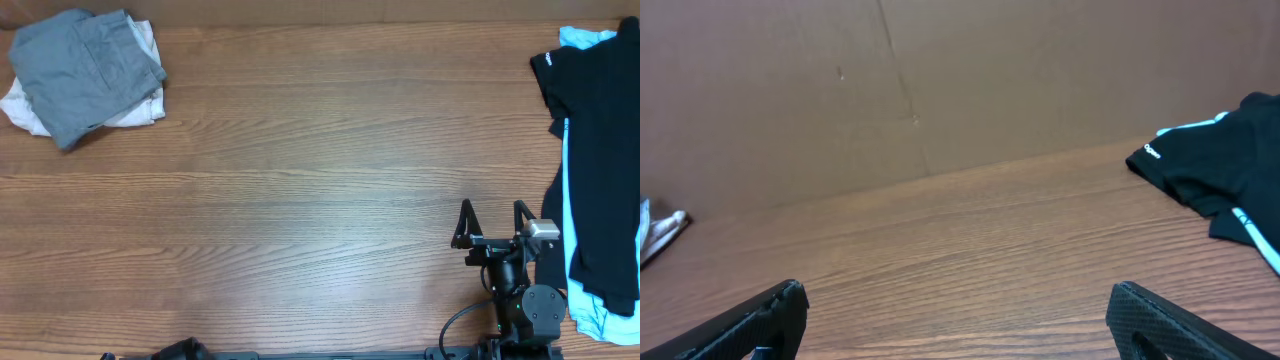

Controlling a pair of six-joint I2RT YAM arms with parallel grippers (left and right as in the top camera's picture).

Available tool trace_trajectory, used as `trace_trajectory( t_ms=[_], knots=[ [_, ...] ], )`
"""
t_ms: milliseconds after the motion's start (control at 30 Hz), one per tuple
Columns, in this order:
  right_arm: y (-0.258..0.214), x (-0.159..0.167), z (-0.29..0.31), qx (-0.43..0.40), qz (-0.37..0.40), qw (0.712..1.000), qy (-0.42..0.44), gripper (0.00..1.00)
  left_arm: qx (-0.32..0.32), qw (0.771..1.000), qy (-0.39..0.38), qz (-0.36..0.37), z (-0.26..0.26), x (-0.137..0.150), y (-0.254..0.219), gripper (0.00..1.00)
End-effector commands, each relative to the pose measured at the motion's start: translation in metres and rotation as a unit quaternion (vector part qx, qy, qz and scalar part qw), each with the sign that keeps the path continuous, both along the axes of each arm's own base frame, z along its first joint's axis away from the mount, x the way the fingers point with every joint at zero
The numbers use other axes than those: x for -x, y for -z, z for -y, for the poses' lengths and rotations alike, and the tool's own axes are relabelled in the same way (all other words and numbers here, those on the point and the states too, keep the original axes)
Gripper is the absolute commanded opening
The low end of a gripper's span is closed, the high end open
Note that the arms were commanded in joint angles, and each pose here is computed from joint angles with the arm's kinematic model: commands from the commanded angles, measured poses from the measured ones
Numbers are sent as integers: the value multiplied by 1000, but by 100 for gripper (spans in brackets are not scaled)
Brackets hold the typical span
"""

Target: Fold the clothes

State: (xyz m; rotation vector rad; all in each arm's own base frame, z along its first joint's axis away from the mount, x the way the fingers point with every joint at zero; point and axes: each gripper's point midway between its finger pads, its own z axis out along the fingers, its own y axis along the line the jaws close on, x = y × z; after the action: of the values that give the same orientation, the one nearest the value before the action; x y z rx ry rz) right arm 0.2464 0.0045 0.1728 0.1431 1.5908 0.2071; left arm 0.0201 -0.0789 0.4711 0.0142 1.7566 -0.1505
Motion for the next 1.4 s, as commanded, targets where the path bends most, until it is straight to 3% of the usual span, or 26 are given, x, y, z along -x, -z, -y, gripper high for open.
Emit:
trace_trajectory(
  t_ms=[0,1167,1367],
  knots=[
    [2,0,2,12,2,1000,5,100,-5,1000,-2,1,-1,0,0,100],
    [2,0,2,12,2,1000,5,100,-5,1000,-2,1,-1,0,0,100],
    [2,0,2,12,2,1000,5,100,54,998,-7,-20,1,-12,6,100]
  ],
)
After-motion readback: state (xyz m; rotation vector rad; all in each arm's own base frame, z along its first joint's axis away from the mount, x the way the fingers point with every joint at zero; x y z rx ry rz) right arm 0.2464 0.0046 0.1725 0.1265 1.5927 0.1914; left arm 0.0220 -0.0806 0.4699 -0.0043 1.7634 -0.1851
